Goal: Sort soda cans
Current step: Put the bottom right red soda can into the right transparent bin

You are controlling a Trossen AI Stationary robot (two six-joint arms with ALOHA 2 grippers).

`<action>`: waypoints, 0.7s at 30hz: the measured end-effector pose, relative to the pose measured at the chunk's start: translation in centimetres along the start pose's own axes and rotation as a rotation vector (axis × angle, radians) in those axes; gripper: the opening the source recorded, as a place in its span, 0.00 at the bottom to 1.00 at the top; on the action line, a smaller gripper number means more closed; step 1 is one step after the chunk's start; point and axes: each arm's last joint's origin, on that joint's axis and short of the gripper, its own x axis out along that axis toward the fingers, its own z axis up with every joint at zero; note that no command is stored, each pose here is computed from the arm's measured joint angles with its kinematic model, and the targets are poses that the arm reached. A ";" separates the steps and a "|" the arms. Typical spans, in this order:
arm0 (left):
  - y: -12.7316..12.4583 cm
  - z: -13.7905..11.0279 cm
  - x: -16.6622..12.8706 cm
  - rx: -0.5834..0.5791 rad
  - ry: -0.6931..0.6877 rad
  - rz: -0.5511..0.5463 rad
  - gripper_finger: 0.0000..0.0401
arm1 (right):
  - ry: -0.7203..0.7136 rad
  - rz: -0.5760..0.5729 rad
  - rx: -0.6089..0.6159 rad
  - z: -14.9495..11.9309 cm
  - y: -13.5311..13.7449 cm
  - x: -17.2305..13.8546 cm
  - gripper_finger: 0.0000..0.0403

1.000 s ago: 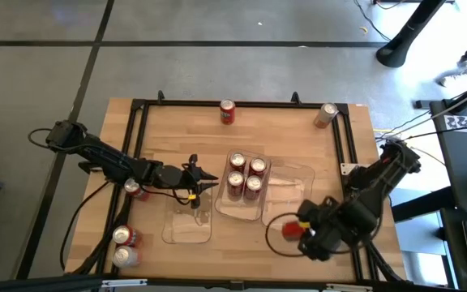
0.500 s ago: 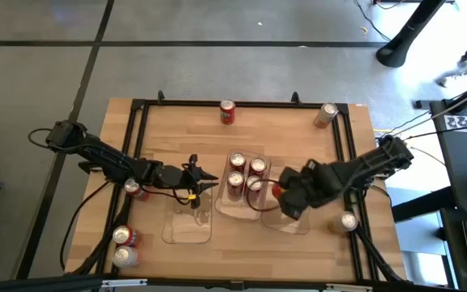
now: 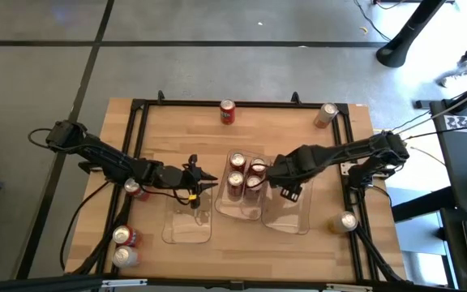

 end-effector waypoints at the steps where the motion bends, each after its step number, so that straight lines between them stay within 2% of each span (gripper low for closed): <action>1: 0.0 0.0 0.0 0.000 -0.001 0.000 0.19 | 0.034 -0.009 -0.009 -0.1 -0.1 0.7 0.74; 6: 0.0 -0.1 0.0 0.005 0.012 0.002 0.19 | 0.166 -0.033 -0.016 -0.4 -0.8 3.7 0.74; 11: 0.0 -0.2 0.0 0.008 0.018 0.003 0.19 | 0.216 -0.060 -0.030 -0.7 -1.1 5.6 0.74; 21: 0.1 -0.2 0.0 0.007 0.018 0.005 0.19 | 0.188 -0.037 -0.057 -0.7 -0.6 8.1 0.74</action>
